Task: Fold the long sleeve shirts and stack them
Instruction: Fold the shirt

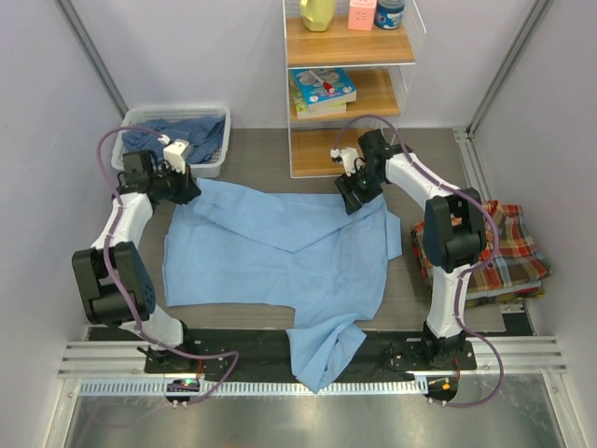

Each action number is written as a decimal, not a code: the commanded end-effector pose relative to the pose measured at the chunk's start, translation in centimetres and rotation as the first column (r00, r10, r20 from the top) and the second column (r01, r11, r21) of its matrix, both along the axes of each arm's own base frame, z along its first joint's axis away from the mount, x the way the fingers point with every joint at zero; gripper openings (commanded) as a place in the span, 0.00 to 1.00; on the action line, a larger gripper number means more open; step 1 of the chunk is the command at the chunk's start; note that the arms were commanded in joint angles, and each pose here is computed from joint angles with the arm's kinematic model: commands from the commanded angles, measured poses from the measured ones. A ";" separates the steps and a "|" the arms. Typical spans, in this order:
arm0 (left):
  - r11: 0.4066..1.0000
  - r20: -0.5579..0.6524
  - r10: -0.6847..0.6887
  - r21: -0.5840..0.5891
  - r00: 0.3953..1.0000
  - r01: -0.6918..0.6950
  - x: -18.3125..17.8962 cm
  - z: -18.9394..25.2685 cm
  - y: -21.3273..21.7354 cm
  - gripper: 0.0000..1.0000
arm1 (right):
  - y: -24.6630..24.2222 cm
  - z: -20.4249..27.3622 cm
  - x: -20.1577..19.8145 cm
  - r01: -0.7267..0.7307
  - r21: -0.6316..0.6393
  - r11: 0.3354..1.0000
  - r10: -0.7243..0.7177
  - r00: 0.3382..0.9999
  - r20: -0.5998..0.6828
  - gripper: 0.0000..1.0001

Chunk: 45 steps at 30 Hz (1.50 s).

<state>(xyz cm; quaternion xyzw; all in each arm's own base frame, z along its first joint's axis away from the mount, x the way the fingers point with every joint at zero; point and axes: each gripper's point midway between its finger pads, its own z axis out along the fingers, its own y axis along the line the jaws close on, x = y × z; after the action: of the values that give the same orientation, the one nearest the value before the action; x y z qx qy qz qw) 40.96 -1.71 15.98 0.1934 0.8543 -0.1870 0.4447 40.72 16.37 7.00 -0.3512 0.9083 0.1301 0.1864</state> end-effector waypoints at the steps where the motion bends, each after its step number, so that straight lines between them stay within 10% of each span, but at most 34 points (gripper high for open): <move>1: 0.994 0.009 0.100 0.042 0.995 -0.100 2.9 -1.6 2.1 0.00 | 0.5 2.5 1.9 0.017 0.030 0.999 -0.019 0.997 0.079 0.61; 14: 0.963 -0.243 0.229 0.194 0.942 -0.184 -0.1 -8.7 5.0 0.00 | 0.5 2.4 1.5 -0.002 0.023 1.000 0.000 0.997 0.079 0.53; 23: 0.984 -0.244 0.179 0.051 0.953 -0.172 0.6 -3.6 2.5 0.00 | 1.0 2.6 1.2 -0.021 0.033 0.999 0.019 0.997 0.078 0.51; 36: 0.951 -0.557 0.298 0.104 0.775 -0.291 -4.2 -5.3 2.9 0.00 | 1.6 1.4 1.9 -0.035 0.035 0.999 0.033 0.998 0.061 0.51; 45: 0.910 -0.449 0.414 0.199 0.792 -0.363 -0.5 -8.7 6.7 0.02 | 1.0 -0.9 1.6 -0.039 -0.006 0.999 0.040 0.999 0.037 0.50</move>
<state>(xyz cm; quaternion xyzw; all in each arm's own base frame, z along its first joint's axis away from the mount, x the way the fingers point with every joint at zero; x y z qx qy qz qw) 37.78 2.62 8.57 -0.0058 0.9702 -0.1263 0.2067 41.68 17.20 5.84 -0.3618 0.9041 0.1332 0.1843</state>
